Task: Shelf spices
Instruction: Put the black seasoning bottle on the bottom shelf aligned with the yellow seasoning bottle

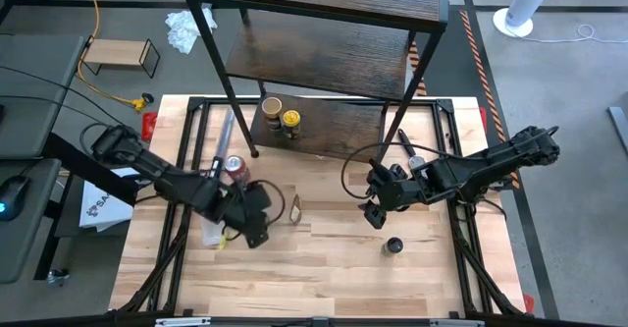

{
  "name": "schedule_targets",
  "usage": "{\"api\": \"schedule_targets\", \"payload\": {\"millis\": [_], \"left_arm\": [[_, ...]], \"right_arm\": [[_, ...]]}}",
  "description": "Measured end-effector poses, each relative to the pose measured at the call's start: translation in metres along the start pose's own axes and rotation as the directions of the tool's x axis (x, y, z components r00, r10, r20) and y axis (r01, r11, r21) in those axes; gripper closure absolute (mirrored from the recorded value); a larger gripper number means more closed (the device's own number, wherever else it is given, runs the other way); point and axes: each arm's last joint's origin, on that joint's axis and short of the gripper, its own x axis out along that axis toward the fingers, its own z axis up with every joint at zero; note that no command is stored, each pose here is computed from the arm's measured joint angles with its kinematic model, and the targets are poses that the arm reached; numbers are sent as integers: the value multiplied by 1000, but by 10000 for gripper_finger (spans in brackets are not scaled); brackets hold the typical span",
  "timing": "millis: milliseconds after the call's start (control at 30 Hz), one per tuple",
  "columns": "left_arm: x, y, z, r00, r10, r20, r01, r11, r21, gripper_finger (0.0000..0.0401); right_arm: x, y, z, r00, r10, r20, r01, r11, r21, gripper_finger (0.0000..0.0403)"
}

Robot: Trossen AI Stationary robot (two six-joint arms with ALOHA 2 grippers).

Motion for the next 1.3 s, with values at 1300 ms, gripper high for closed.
{"api": "schedule_targets", "payload": {"millis": [1300], "left_arm": [[-4,5,-21,987,44,-152,-88,949,-301,112]], "right_arm": [[-21,11,-61,926,-47,-374,224,867,446,98]]}}
